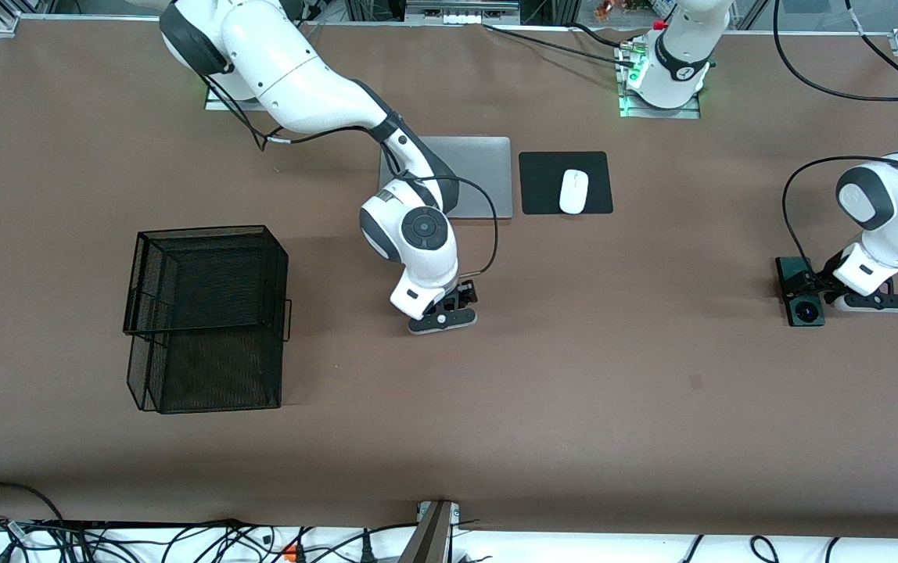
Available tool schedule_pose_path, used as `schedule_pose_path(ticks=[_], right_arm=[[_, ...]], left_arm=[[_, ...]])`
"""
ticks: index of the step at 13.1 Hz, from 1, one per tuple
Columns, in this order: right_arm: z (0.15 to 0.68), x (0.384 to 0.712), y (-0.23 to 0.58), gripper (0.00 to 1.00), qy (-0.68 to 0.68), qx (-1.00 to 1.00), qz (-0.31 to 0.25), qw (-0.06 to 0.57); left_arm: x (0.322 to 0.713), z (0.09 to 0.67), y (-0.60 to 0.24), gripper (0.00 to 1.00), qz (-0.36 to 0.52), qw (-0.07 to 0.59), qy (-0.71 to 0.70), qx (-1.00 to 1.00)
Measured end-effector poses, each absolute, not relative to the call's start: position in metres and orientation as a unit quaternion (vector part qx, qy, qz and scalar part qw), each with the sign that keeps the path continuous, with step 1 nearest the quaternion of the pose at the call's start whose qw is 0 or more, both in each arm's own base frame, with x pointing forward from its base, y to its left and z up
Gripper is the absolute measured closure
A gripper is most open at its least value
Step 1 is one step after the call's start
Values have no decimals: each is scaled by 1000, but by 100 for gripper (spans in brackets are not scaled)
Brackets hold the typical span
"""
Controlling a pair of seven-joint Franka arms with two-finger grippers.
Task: Place phones with both arms
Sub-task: 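Lift the flip with the right gripper while the left gripper lifts the green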
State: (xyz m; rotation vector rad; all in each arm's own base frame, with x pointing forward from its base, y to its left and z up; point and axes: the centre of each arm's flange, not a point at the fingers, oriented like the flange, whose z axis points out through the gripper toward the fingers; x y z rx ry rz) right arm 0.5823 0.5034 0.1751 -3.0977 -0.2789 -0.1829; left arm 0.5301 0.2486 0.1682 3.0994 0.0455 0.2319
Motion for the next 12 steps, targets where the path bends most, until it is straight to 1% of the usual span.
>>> schedule_pose_path(ticks=[11, 12], right_arm=[[167, 577, 511, 1, -110, -991, -68, 19], [167, 577, 511, 1, -114, -991, -69, 19]], left_arm=[[525, 159, 247, 0, 78, 19, 46, 996], [524, 158, 248, 3, 79, 18, 47, 996]])
